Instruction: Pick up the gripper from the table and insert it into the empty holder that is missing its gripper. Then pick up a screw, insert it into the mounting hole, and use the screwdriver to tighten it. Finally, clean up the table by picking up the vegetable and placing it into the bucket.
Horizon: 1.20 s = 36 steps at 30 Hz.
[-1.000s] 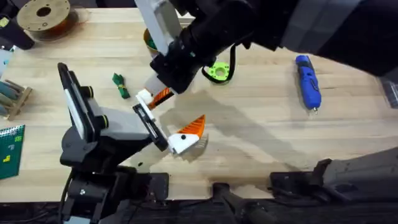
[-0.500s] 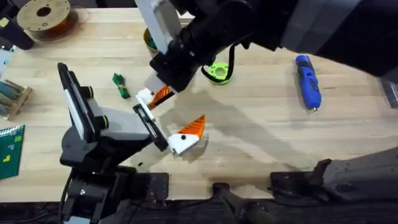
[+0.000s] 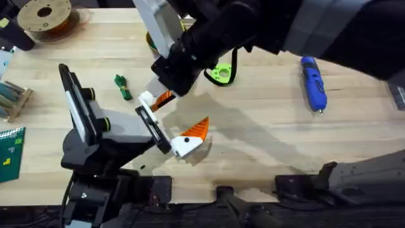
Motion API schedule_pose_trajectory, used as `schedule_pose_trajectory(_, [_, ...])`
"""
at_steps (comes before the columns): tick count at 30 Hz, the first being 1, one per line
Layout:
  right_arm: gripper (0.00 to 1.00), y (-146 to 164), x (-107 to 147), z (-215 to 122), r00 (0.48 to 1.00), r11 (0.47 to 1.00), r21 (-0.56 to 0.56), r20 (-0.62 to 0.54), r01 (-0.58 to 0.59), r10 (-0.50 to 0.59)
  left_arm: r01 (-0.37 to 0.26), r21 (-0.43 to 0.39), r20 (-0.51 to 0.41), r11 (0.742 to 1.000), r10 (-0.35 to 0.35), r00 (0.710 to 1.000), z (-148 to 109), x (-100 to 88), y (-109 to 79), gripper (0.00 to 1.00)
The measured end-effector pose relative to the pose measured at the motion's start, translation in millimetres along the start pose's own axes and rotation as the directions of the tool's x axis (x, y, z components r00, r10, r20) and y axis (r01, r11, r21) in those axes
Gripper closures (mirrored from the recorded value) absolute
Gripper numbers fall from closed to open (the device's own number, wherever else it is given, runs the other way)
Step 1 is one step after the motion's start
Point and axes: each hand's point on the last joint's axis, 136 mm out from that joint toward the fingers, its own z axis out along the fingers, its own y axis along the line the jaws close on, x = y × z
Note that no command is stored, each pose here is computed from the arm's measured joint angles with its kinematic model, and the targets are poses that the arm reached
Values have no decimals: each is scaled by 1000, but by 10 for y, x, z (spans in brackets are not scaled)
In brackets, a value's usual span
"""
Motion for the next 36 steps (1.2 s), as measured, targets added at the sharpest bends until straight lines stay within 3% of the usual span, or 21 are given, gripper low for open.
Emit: schedule_pose_trajectory(36, [994,-4,43,116,1000,1000,23,-27,10,-9,6,1,0,1000,-6,1000,0,1,-1,14])
